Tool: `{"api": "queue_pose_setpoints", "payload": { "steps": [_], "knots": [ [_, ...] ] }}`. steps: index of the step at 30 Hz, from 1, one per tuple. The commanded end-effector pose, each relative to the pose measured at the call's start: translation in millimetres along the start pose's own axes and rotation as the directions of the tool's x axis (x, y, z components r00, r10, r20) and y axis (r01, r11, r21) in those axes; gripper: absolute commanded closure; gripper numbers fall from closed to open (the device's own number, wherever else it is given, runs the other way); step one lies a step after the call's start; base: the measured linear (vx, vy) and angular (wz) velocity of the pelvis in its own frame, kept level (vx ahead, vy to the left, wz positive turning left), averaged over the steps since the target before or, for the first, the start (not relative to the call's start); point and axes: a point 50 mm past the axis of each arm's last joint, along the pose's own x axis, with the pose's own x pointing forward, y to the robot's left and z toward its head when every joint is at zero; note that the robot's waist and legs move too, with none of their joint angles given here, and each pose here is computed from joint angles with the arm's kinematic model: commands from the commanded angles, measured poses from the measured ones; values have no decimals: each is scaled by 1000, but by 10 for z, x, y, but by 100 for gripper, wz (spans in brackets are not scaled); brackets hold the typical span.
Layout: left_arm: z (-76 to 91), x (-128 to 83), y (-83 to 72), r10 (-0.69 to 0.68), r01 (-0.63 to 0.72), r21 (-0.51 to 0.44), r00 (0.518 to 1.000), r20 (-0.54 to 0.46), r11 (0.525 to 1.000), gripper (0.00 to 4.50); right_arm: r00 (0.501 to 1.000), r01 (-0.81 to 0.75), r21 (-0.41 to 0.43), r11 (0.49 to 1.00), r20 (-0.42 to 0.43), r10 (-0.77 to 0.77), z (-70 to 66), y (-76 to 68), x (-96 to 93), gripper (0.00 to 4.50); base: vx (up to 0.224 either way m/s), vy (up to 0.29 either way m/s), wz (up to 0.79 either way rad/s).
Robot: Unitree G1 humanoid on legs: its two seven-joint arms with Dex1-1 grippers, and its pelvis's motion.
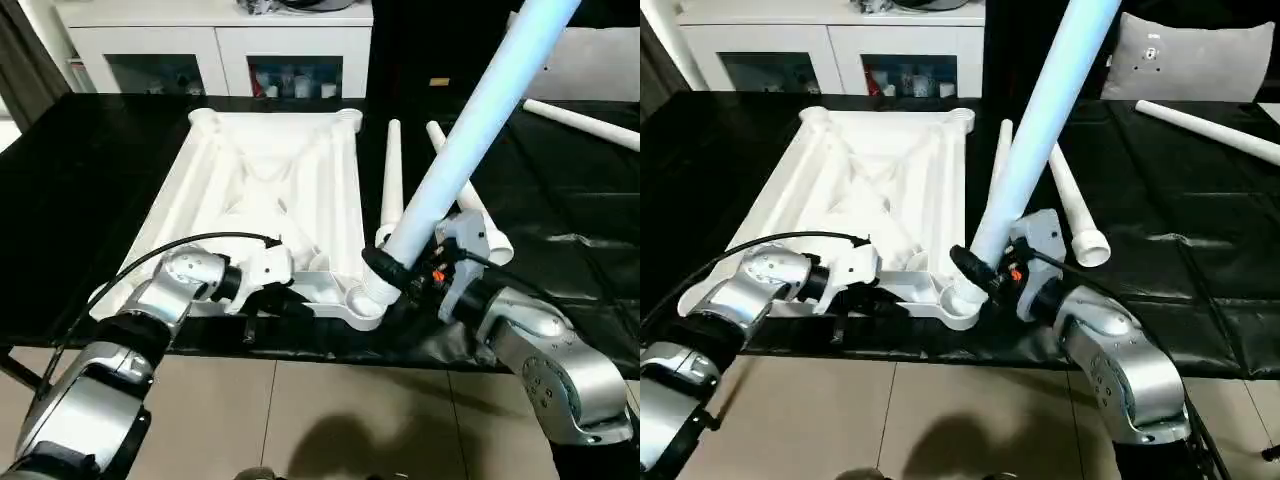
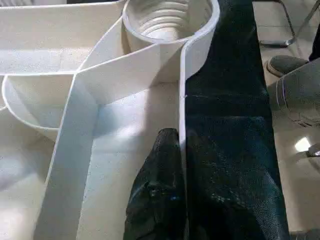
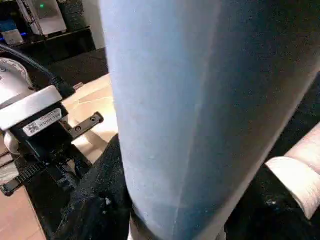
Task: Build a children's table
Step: Insert table leg to table base
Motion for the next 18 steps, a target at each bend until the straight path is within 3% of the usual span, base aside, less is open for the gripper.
{"api": "queue_pose_setpoints", "payload": {
  "steps": [1,5,11,14,18],
  "knots": [
    [-9,-21,22,44,-42,-58,998,42,997,445,1000,-8,-28,1000,14,9,63,11,53,260,0,0,0],
    [-43,-22,-40,75,-69,-116,996,51,991,445,1000,-22,-23,999,1,22,81,17,153,260,0,0,0],
    [-40,-23,-132,101,-96,-85,993,60,992,450,998,-61,-31,998,-22,60,84,6,257,260,0,0,0],
    [-109,-45,-210,135,-136,-86,991,-10,987,450,985,-113,-57,992,-134,105,-27,-32,359,260,0,0,0],
    [-112,-64,-200,196,-200,-106,980,-42,974,450,983,-116,-64,991,-153,105,-42,-65,398,260,0,0,0]
  ]
}}
